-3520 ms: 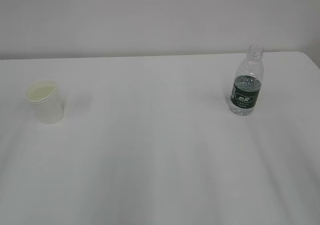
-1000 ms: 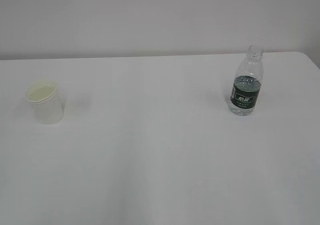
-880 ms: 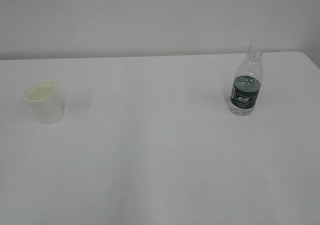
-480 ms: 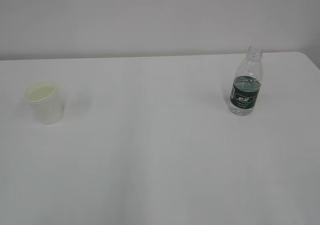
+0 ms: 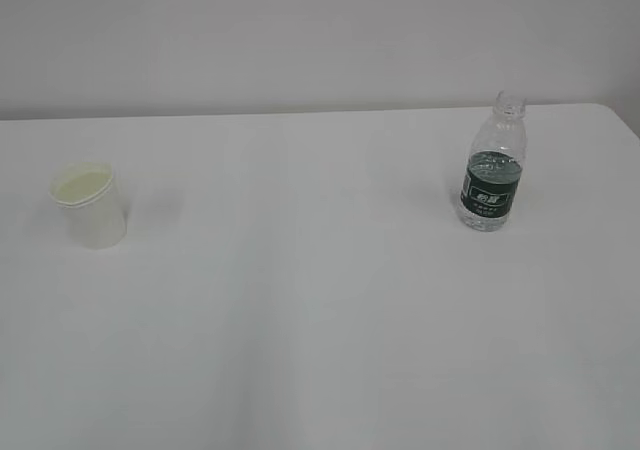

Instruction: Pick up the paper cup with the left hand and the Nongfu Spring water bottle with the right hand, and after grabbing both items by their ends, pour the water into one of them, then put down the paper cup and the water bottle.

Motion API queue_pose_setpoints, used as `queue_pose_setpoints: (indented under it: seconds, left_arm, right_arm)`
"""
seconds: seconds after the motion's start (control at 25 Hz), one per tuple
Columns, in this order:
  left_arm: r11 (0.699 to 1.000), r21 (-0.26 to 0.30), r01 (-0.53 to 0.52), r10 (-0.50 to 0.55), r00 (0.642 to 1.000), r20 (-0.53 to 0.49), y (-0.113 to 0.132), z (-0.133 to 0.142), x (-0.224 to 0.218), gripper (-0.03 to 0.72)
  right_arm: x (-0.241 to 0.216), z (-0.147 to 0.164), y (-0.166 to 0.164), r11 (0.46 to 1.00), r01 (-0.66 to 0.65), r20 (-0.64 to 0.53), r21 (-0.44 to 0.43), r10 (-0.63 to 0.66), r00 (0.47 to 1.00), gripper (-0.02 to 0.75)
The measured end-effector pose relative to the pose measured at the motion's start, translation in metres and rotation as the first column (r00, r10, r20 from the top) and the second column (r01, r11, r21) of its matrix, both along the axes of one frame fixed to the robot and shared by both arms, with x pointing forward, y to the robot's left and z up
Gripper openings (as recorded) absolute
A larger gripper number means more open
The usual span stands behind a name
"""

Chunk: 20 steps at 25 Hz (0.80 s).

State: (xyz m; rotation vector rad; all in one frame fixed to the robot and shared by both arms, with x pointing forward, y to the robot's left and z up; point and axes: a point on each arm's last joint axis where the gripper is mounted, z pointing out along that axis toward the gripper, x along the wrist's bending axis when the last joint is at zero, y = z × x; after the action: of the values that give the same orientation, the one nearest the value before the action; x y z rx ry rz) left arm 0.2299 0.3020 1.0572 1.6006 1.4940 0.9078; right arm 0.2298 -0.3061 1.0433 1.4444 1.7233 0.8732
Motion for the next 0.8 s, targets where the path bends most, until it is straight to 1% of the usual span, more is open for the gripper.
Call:
queue_pose_setpoints:
  seconds: [0.52,0.8]
  left_arm:
    - [1.0,0.0,0.0,0.0,1.0,0.0,0.0,0.0,0.0,0.502]
    - [1.0,0.0,-0.003,0.003,1.0,0.0,0.0,0.0,0.0,0.473]
  right_arm:
    - [0.0,0.0,0.0,1.0,0.001,0.0,0.002,-0.001,1.0,0.593]
    - [0.0,0.0,0.0,1.0,0.001,0.0,0.002,-0.001,1.0,0.592]
